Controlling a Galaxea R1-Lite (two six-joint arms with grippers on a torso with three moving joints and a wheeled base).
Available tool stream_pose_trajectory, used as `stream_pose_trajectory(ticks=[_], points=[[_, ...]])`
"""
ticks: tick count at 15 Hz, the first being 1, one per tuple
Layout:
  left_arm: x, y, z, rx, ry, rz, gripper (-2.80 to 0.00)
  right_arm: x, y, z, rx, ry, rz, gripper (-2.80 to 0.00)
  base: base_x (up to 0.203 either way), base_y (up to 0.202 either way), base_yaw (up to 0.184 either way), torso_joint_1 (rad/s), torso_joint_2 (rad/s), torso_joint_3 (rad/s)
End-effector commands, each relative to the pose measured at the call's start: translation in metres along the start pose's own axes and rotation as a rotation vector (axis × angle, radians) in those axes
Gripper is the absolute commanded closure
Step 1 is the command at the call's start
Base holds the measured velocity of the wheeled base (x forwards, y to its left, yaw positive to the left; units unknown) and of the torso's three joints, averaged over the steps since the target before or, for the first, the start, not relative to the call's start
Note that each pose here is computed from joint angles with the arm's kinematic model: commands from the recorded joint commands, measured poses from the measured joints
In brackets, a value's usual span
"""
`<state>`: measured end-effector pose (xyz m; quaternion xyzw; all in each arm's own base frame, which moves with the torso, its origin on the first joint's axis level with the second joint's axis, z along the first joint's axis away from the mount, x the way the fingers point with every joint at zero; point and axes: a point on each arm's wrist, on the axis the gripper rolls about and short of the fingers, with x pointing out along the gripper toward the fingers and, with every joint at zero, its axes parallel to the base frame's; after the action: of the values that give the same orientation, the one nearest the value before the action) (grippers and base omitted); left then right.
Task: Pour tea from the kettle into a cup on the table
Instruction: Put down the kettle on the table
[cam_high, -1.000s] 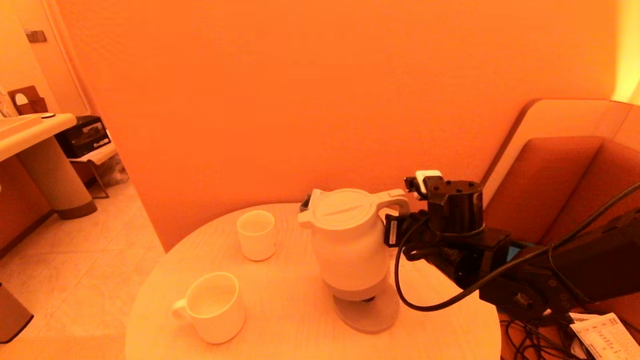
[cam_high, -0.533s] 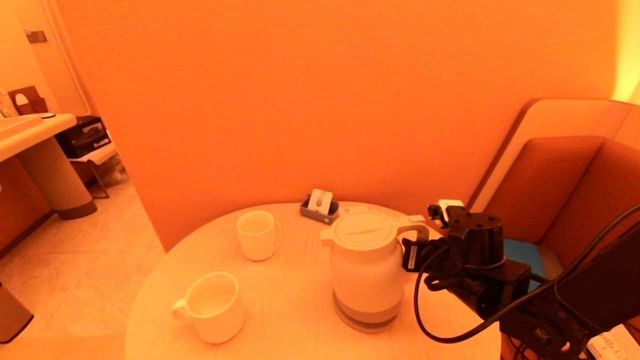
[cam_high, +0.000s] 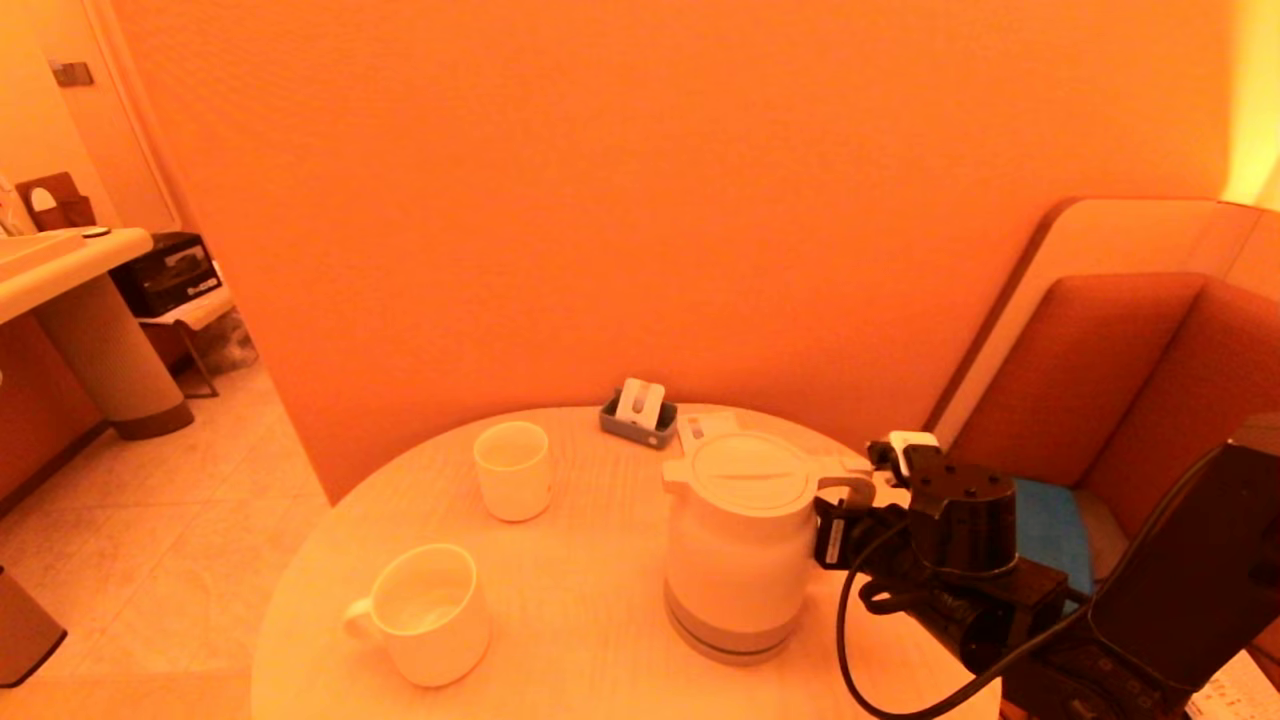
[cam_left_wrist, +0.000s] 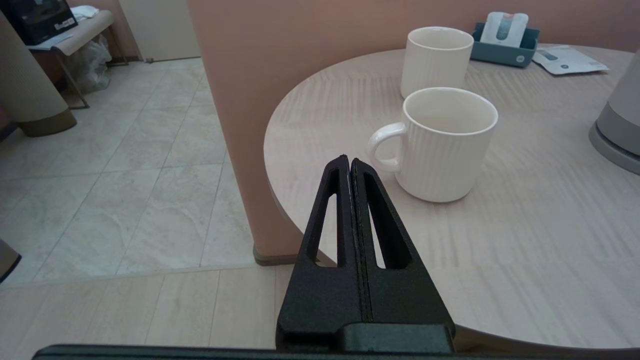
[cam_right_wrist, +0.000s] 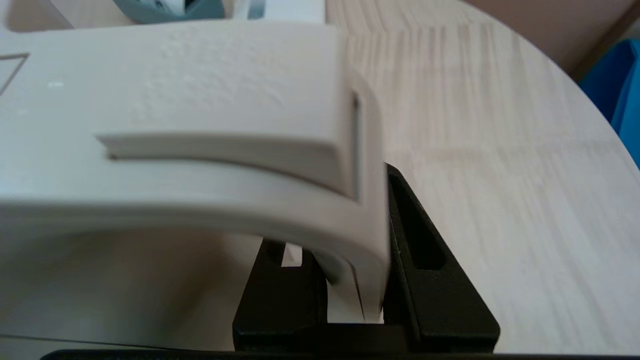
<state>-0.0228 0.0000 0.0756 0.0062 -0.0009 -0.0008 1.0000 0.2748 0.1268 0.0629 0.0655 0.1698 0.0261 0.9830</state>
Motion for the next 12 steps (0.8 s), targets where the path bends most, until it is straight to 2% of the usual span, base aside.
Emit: stream_pose_trajectory(ticks=[1,4,9,12], points=[[0.000,0.000,0.000,0.000,0.000,0.000,0.00,0.000,-0.003,-0.009,-0.009,0.027,-0.009,0.00,0.000,0.000,0.000,0.000,0.00,0.000],[0.000,0.000,0.000,0.000,0.000,0.000,0.00,-0.005,-0.005,-0.013,-0.009,0.015,-0.008,0.00,0.000,0.000,0.000,0.000,0.00,0.000],[0.000,0.000,0.000,0.000,0.000,0.000,0.00,-0.009,-0.009,-0.027,-0.041,0.058,-0.016,0.00,0.000,0.000,0.000,0.000,0.00,0.000],[0.000,0.000,0.000,0.000,0.000,0.000,0.00,-0.006,-0.009,-0.030,-0.088,0.004,0.004,0.00,0.000,0.000,0.000,0.000,0.00,0.000]])
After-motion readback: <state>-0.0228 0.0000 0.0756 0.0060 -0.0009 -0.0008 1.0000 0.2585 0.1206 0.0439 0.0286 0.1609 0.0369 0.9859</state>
